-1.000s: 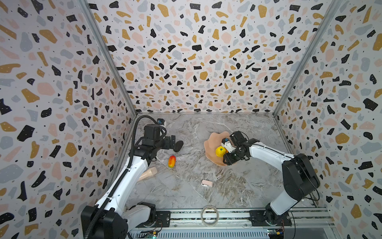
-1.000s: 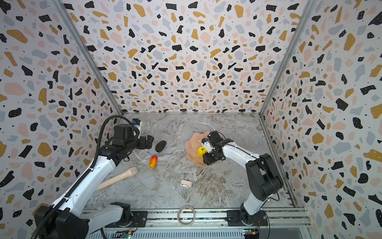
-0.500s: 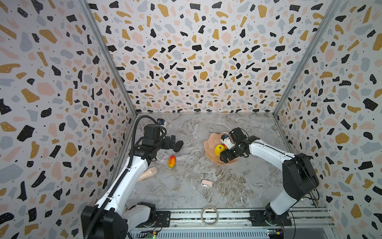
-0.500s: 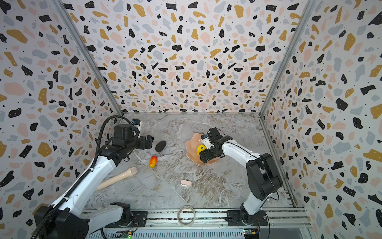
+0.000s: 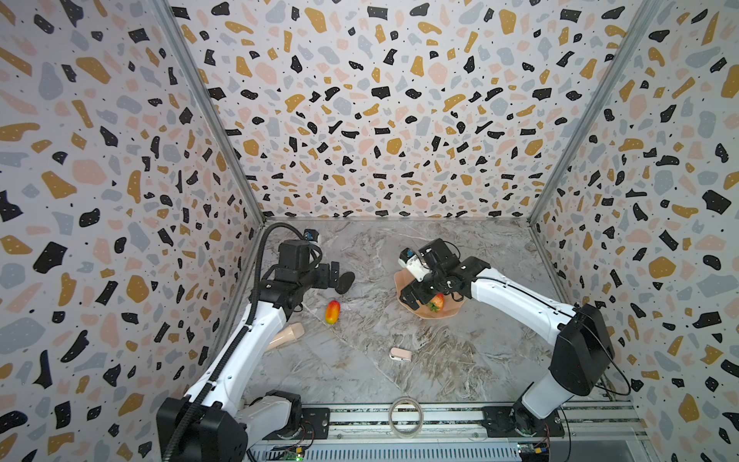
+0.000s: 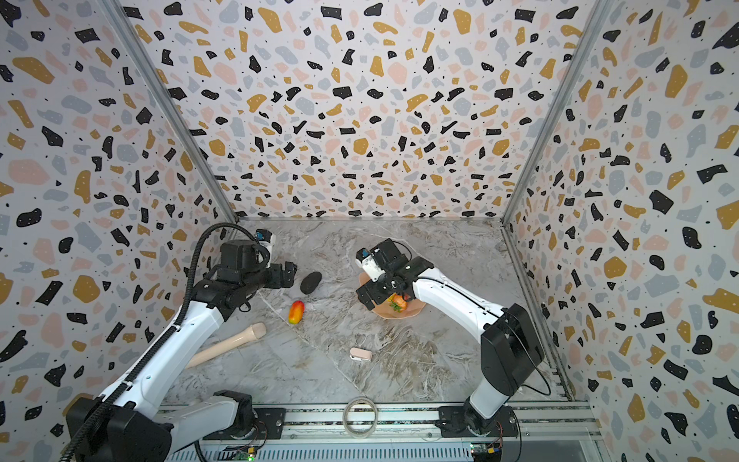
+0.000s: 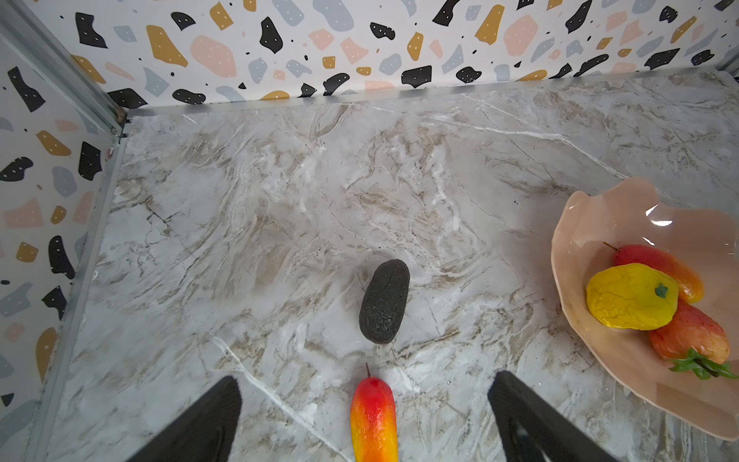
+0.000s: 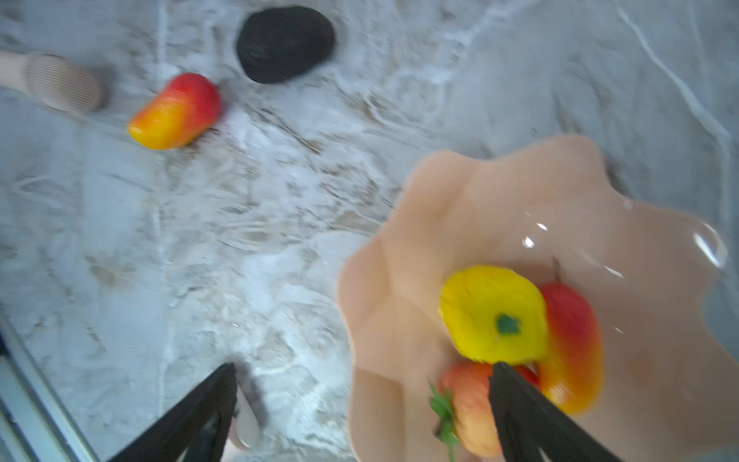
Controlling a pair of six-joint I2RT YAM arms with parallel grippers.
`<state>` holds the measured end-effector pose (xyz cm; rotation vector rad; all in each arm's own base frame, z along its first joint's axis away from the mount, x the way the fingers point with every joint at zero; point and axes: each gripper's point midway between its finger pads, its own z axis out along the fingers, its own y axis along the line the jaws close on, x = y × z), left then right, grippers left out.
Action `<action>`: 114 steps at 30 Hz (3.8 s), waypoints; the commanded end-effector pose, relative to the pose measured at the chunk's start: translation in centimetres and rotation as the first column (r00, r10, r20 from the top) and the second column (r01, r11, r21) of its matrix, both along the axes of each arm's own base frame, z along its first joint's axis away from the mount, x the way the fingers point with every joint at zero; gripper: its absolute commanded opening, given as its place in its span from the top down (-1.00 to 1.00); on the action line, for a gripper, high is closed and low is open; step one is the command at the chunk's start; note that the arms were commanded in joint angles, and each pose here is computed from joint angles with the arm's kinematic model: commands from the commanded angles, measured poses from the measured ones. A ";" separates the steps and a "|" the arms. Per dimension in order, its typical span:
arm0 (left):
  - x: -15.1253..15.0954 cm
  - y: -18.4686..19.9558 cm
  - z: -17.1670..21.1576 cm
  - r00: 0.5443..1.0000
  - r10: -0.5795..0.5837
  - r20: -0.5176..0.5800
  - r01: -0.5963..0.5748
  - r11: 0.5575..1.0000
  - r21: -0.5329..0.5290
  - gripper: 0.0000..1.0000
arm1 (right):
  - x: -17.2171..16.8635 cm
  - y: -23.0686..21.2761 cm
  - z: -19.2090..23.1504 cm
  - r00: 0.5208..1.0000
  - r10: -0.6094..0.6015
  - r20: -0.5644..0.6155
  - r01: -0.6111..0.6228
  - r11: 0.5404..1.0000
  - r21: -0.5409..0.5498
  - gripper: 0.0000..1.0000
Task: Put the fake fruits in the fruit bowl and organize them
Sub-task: 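Reach the right gripper to the last mango near the left arm and grasp it, then carry the mango into the bowl and release it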
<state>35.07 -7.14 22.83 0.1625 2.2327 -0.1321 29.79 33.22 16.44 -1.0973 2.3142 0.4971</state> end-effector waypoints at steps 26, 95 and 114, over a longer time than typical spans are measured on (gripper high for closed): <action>-1.0 0.8 1.1 0.999 0.023 0.040 -0.024 0.999 0.023 -0.99 | 0.4 20.4 -10.0 0.961 -0.216 -0.173 0.261 0.917 0.302 -0.58; -0.3 0.1 -0.2 1.000 0.003 0.028 -0.003 1.000 0.001 -0.99 | 6.7 -5.8 -2.6 0.920 -0.351 0.173 0.351 0.936 0.031 0.91; -0.4 0.2 -0.5 1.000 0.005 0.024 -0.005 1.000 0.008 -0.99 | 2.5 -5.8 -5.2 0.943 -0.323 0.086 0.325 0.945 -0.020 0.68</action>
